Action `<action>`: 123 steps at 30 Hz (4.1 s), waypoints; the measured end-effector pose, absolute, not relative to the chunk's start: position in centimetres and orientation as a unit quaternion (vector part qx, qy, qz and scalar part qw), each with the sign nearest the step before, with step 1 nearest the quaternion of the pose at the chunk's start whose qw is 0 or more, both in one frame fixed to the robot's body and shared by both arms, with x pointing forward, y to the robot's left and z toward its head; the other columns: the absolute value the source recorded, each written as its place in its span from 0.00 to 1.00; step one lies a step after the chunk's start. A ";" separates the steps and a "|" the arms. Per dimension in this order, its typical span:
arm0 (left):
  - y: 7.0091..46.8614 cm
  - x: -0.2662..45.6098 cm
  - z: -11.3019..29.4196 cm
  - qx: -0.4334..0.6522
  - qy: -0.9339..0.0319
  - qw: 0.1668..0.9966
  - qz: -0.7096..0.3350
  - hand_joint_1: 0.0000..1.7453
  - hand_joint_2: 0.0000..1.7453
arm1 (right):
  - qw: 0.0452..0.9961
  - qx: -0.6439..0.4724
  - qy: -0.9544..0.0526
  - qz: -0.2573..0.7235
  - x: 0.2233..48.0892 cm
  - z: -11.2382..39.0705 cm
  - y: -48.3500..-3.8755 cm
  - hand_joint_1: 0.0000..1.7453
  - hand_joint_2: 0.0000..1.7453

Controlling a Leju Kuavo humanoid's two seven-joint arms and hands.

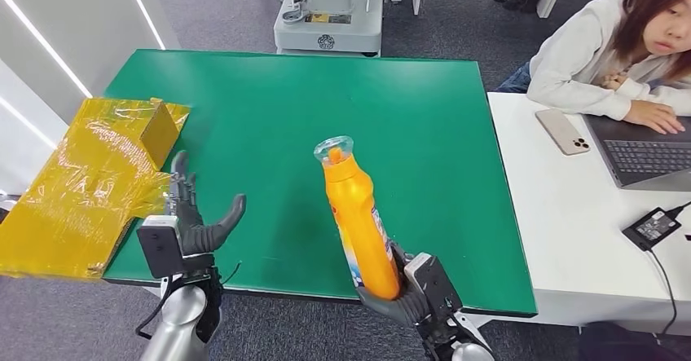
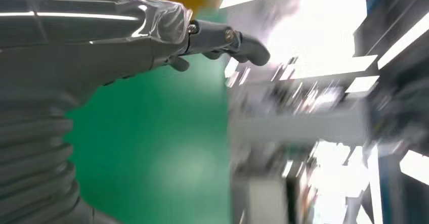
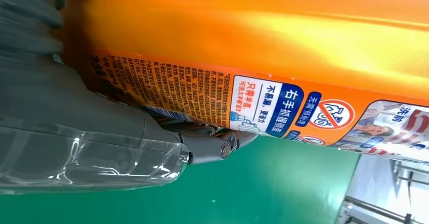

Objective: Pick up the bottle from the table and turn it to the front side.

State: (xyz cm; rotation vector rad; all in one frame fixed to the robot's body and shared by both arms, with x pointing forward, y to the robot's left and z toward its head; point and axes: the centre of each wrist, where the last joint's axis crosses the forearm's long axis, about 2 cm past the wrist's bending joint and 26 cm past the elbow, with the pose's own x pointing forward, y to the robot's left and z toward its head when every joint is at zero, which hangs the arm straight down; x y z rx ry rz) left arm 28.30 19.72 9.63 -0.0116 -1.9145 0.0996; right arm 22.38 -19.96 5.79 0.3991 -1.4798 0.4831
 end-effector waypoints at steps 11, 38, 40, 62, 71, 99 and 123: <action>16.1 33.1 14.4 -0.355 -0.728 0.583 -0.055 0.00 1.00 | 0.612 0.100 -0.736 0.272 32.5 11.0 -19.0 1.00 1.00; 16.3 40.6 16.4 -0.196 -0.711 0.637 -0.225 0.66 1.00 | 0.644 0.038 -0.682 0.345 35.3 9.8 -17.7 1.00 1.00; 16.7 40.7 16.2 -0.220 -0.698 0.647 -0.212 1.00 1.00 | 0.645 0.033 -0.679 0.350 35.3 9.6 -17.8 1.00 1.00; 14.8 40.1 16.3 -0.396 -0.635 0.658 -0.080 1.00 1.00 | 0.640 0.000 -0.689 0.340 34.3 8.2 -17.9 0.00 1.00; 17.8 42.9 20.6 -0.047 -0.818 0.536 -0.204 1.00 1.00 | 0.648 0.015 -0.702 0.296 30.9 7.0 -19.1 0.00 1.00; 37.4 43.2 16.5 0.521 -0.450 0.344 -0.638 1.00 1.00 | 0.598 -0.005 -0.768 0.229 24.8 9.6 -24.4 0.00 1.00; 40.5 40.8 12.4 0.463 -0.275 0.346 -0.768 1.00 1.00 | 0.617 -0.018 -0.751 0.234 23.5 8.7 -24.1 0.00 1.00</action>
